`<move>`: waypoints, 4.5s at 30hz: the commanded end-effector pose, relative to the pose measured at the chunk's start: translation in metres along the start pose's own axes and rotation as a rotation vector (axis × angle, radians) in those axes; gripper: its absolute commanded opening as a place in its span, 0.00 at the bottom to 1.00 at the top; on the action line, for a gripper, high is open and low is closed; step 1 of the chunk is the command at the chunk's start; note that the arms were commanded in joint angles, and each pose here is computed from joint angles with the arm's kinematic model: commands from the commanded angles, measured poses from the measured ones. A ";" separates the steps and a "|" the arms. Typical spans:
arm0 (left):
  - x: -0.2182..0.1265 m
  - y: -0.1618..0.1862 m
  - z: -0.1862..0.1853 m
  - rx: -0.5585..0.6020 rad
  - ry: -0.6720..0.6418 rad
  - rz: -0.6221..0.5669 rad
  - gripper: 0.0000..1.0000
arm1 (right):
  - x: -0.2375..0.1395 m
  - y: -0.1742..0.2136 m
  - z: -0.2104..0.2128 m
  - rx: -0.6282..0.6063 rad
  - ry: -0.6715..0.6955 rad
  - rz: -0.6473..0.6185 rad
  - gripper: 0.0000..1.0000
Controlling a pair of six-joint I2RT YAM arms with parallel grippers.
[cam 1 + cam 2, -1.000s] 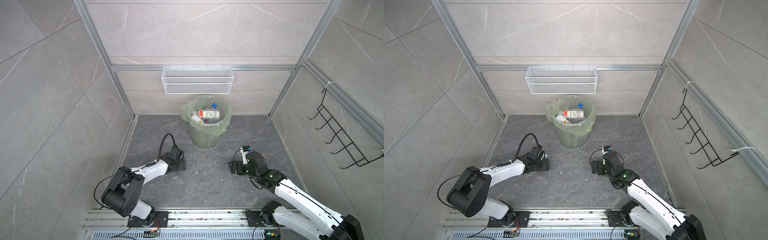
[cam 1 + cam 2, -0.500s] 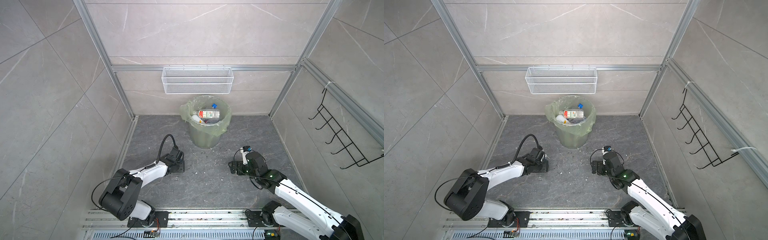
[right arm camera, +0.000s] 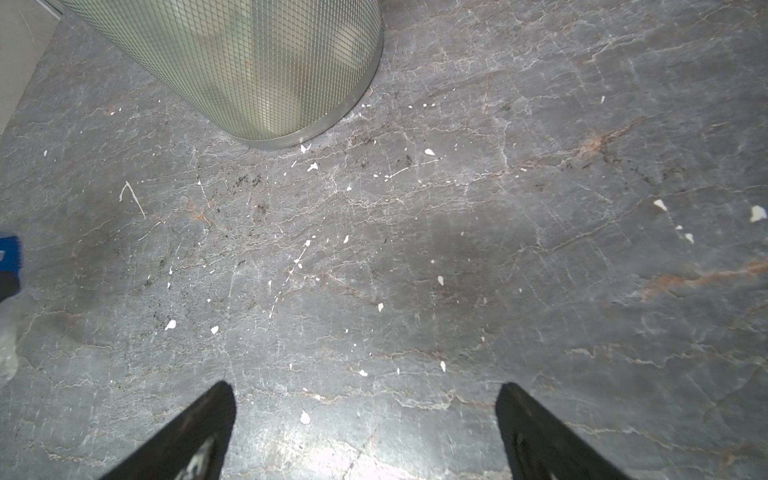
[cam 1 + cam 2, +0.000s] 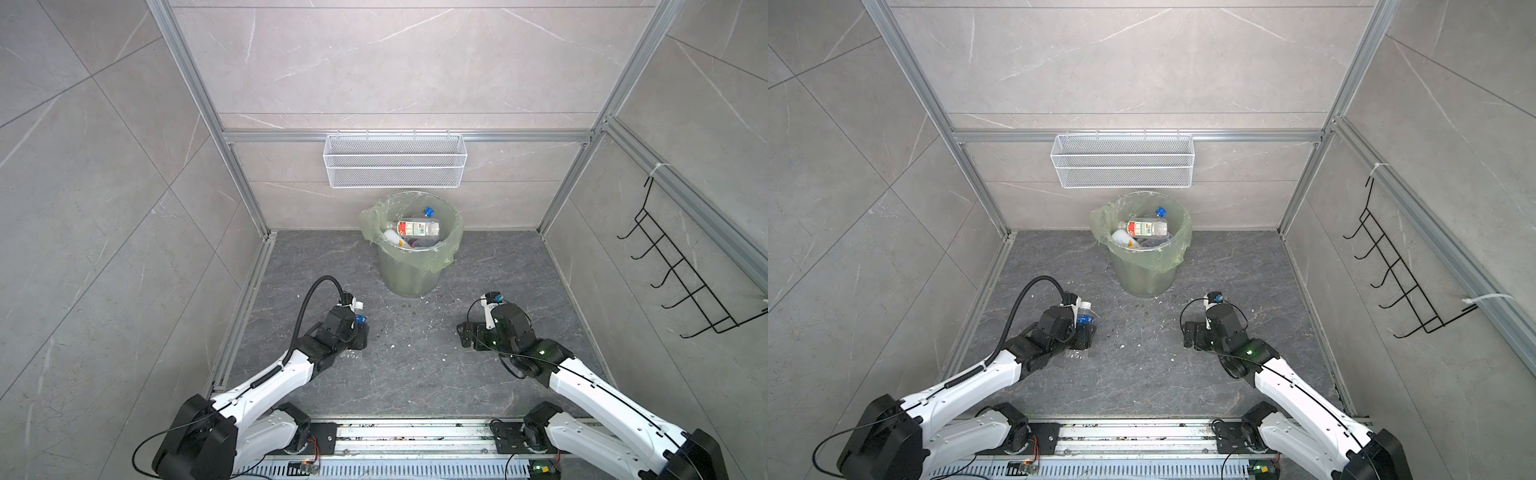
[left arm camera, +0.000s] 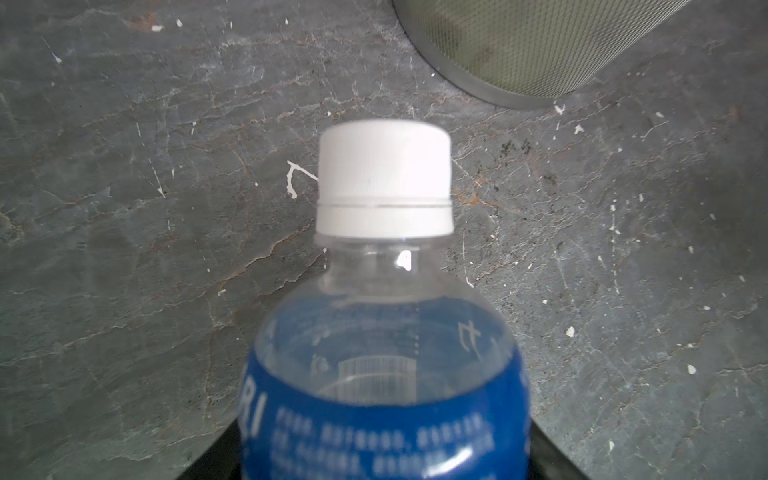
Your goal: Throw the plastic bottles in the bin
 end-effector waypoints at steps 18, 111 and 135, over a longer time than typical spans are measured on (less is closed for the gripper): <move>-0.098 -0.067 -0.050 0.068 0.288 -0.354 0.63 | -0.001 -0.014 0.003 0.011 -0.010 -0.033 1.00; -0.030 -0.164 0.065 -0.147 -0.093 -0.477 1.00 | 0.009 -0.112 -0.123 0.027 0.307 -0.336 1.00; 0.001 -0.121 0.090 0.174 -0.178 -0.539 1.00 | 0.028 -0.077 -0.110 -0.172 0.397 -0.344 0.99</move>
Point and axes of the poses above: each gripper's point midway between its finger pads, its own x axis out along the fingers, its own z axis along the line the jaws close on, y = z × x, the point moved 3 cm from there along -x, back along the fingers, and after that the axes turned 14 degrees about -x, right-handed, at the moved point
